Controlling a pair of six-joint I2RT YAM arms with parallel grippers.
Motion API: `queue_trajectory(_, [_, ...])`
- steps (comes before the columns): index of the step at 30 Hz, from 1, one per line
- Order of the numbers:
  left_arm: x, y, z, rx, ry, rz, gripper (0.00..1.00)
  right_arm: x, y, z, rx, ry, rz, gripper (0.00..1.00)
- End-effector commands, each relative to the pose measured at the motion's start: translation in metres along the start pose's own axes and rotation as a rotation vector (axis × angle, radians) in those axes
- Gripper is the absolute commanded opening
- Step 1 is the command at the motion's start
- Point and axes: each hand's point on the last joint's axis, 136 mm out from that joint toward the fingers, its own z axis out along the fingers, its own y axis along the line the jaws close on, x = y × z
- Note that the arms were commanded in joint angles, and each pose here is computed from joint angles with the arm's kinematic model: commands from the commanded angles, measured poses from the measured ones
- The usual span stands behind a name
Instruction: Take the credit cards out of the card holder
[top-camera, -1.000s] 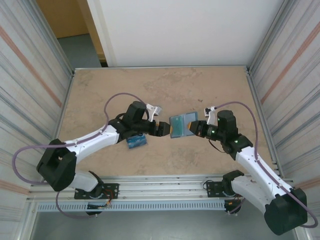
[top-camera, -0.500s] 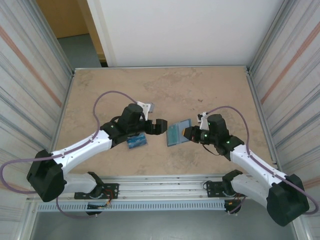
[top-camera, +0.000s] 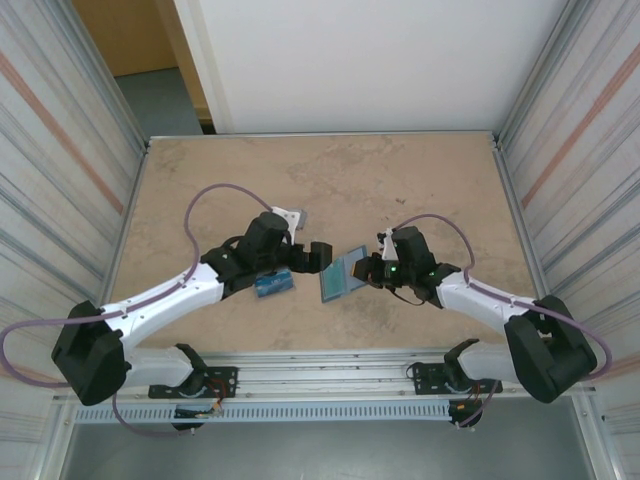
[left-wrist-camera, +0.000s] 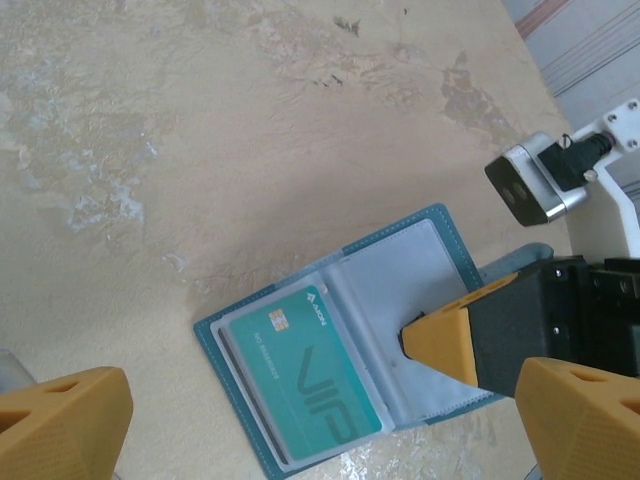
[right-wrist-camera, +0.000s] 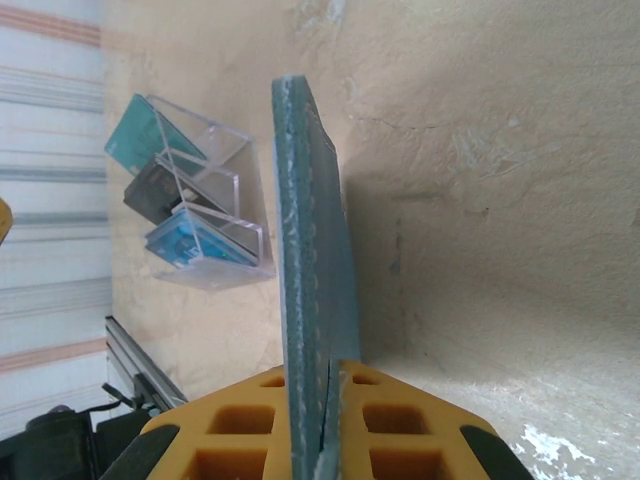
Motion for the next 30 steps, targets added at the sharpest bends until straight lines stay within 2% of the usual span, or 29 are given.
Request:
queue_trajectory(1, [0.001, 0.003, -0.008, -0.025, -0.021, 0.031, 0.99, -0.008, 0.001, 0.0, 0.031, -0.014, 0.016, 0.0])
queue_trajectory(5, [0.002, 0.004, -0.007, -0.034, -0.019, 0.039, 0.99, 0.0, -0.023, -0.002, 0.116, 0.018, 0.045, 0.03])
queue_trajectory(7, [0.003, 0.005, -0.007, -0.038, -0.018, 0.04, 0.99, 0.002, -0.032, -0.005, 0.143, 0.026, 0.051, 0.1])
queue_trajectory(9, [0.003, 0.006, -0.006, -0.039, -0.017, 0.04, 0.99, 0.004, -0.039, -0.007, 0.163, 0.03, 0.057, 0.19])
queue_trajectory(12, [0.004, 0.005, -0.004, -0.038, -0.012, 0.038, 0.99, 0.004, -0.048, -0.011, 0.193, 0.034, 0.064, 0.41])
queue_trajectory(15, [0.005, 0.005, -0.001, -0.038, -0.005, 0.041, 0.99, 0.004, -0.056, -0.015, 0.233, 0.034, 0.056, 0.51])
queue_trajectory(23, [0.012, 0.002, 0.006, -0.063, 0.008, 0.096, 0.99, 0.0, -0.078, -0.037, 0.359, 0.007, 0.061, 0.53])
queue_trajectory(30, [0.035, -0.019, 0.027, -0.096, 0.053, 0.267, 0.91, -0.005, -0.093, -0.062, 0.44, -0.051, 0.076, 0.5])
